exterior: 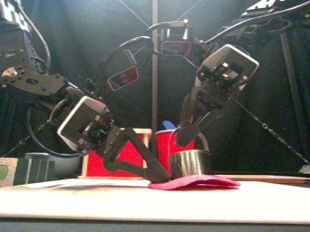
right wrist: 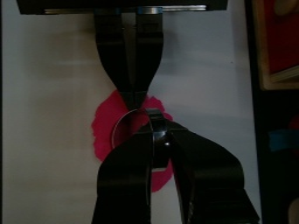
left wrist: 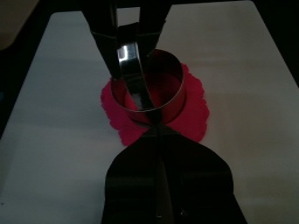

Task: Get the cutter from the drawer then cut the dough then place the extra dough in the bowl
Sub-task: Cut the dough

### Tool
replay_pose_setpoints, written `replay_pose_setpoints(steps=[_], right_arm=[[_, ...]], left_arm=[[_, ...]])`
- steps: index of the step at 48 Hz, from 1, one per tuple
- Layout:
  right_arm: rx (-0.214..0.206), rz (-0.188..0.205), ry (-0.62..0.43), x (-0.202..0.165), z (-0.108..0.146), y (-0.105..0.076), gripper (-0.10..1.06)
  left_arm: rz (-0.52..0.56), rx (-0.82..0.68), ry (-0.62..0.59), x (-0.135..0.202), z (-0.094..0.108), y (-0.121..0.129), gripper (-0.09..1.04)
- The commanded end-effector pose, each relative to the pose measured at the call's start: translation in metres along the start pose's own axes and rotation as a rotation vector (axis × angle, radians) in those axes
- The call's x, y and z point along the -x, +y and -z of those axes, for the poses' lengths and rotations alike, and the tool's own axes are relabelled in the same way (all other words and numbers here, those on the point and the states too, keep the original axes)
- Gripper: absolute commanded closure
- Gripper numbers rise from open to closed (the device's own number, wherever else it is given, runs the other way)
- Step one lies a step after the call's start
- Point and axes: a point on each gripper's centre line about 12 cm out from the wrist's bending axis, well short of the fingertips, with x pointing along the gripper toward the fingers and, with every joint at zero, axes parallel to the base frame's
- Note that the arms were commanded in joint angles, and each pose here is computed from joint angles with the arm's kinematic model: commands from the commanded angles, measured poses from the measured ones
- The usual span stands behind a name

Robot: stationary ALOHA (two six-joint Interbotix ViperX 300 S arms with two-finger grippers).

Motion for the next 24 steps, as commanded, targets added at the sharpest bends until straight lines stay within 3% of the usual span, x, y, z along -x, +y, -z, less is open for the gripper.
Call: replay_pose_setpoints(steps=[1,9,16,24], right_arm=[[-0.021,0.024,-0.063,0.027,-0.021,-0.008,0.5],[-0.032,0.083,-0.063,0.049,-0.024,-0.019,0.5],[-0.035,0.135,-0.023,0.061,-0.012,-0.029,0.5],[-0.038,0.142,0.039,0.061,0.015,-0.031,0.5]], left_arm=[[0.0,0.004,0.01,0.0,0.0,0.0,0.52],[0.003,0.005,0.026,0.0,0.002,0.0,0.52],[0.002,0.015,0.05,0.002,0.005,0.001,0.52],[-0.002,0.028,0.064,0.012,0.006,0.005,0.52]])
